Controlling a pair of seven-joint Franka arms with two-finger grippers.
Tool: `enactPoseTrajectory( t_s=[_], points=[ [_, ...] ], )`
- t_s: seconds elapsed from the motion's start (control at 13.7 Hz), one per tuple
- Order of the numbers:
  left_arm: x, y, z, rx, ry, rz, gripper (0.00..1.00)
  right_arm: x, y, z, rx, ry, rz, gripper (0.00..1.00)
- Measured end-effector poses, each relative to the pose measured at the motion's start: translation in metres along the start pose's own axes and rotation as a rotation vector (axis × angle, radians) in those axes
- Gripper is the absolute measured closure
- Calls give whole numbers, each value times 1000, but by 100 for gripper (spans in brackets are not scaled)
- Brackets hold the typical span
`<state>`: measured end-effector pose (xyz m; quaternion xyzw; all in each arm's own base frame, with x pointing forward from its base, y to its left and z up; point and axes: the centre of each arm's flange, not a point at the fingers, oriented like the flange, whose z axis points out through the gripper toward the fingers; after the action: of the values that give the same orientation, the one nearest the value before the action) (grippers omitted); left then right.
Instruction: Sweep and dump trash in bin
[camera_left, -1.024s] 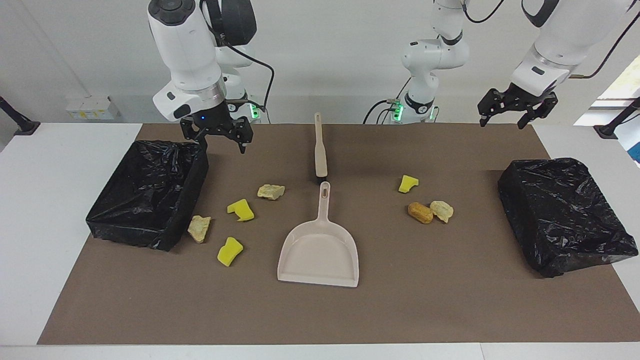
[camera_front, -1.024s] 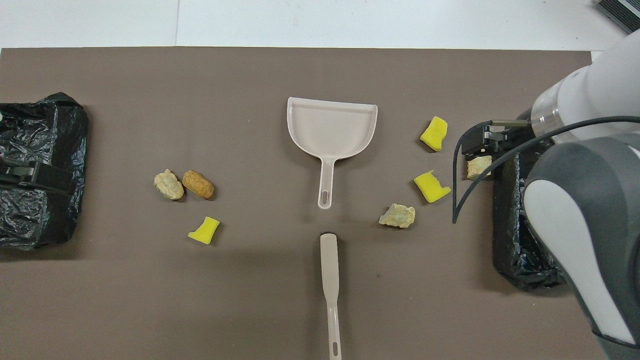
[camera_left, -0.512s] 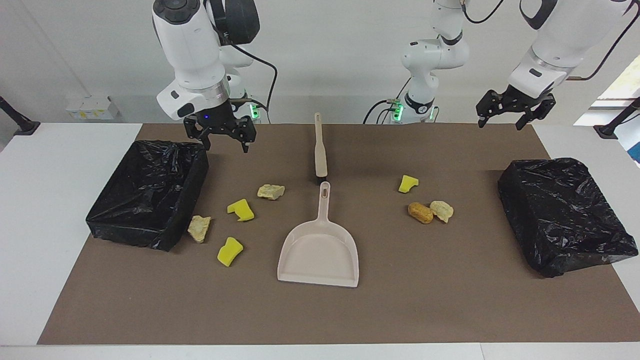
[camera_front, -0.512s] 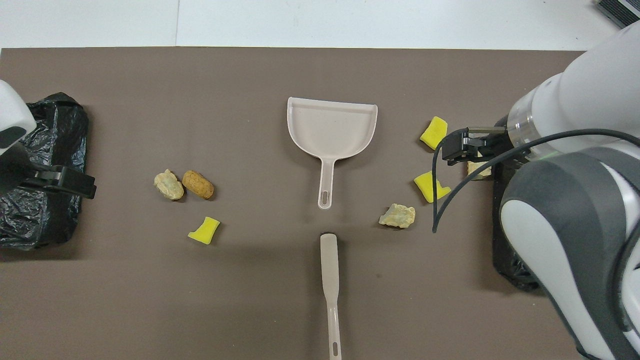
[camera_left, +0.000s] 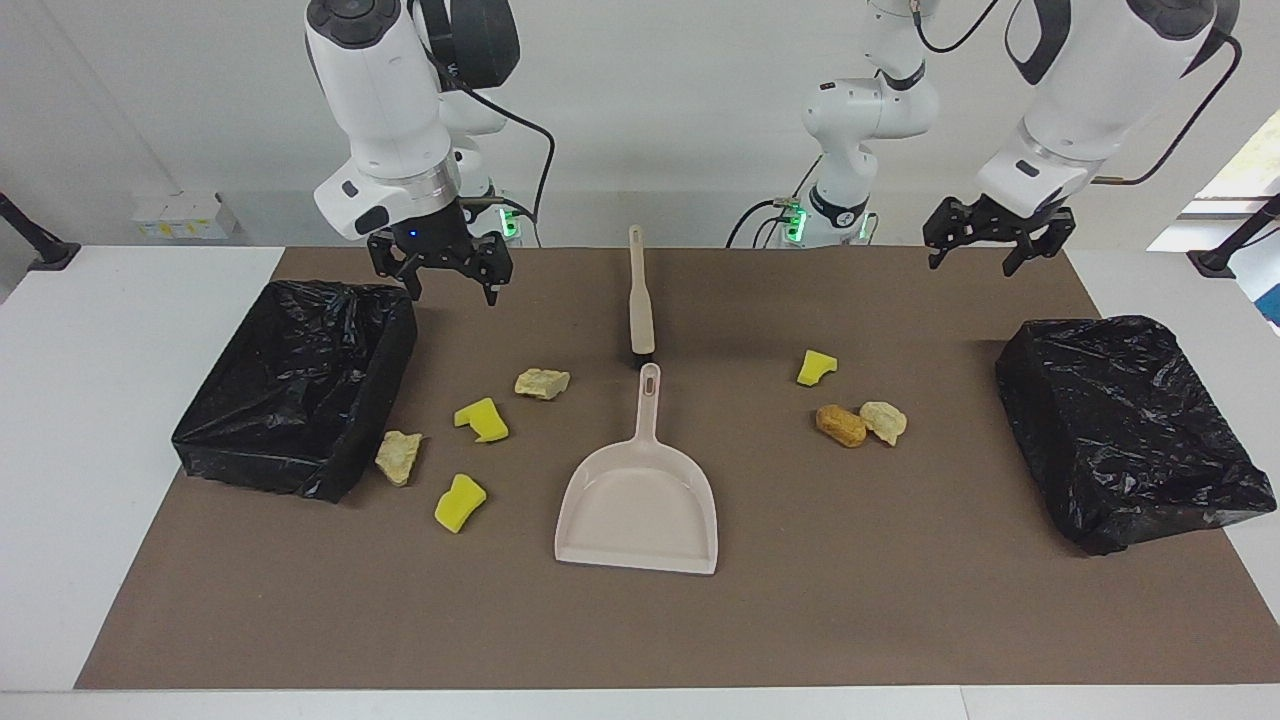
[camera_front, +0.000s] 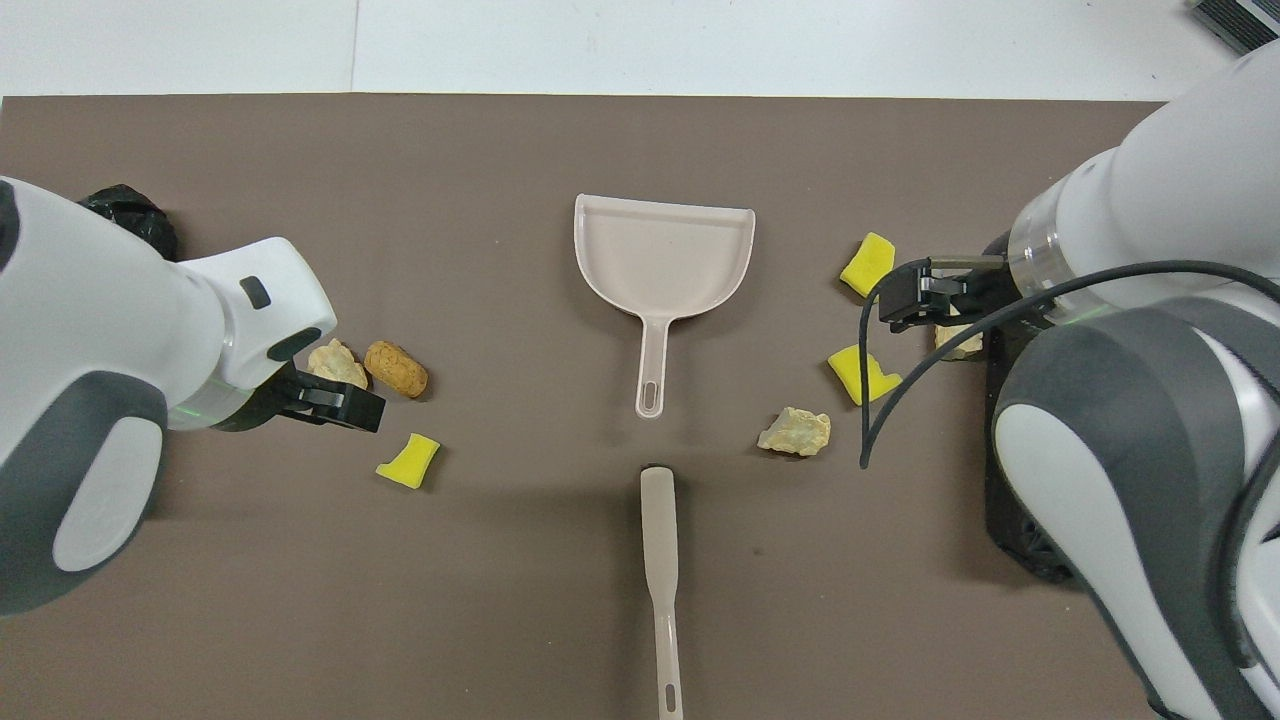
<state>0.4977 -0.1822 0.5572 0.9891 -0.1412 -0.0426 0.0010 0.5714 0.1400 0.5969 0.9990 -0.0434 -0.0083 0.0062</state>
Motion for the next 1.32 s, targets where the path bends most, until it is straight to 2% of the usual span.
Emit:
enactPoseTrajectory(
  t_s=[0.15, 0.44, 0.88, 1.1, 1.32],
  points=[
    [-7, 36, 16, 4, -19, 14, 0, 0, 0, 0, 0, 0, 0, 0],
    [-42, 127, 61, 1, -5, 22, 0, -3, -28, 11, 8, 5, 2, 0],
    [-126, 257, 161, -31, 90, -14, 0, 13, -118, 87, 24, 59, 39, 0],
    [-157, 290, 191, -45, 105, 3, 0, 34, -130, 131, 17, 62, 19, 0],
    [-171, 317, 215, -54, 106, 29, 0, 43, -158, 167, 22, 69, 13, 0]
  ],
)
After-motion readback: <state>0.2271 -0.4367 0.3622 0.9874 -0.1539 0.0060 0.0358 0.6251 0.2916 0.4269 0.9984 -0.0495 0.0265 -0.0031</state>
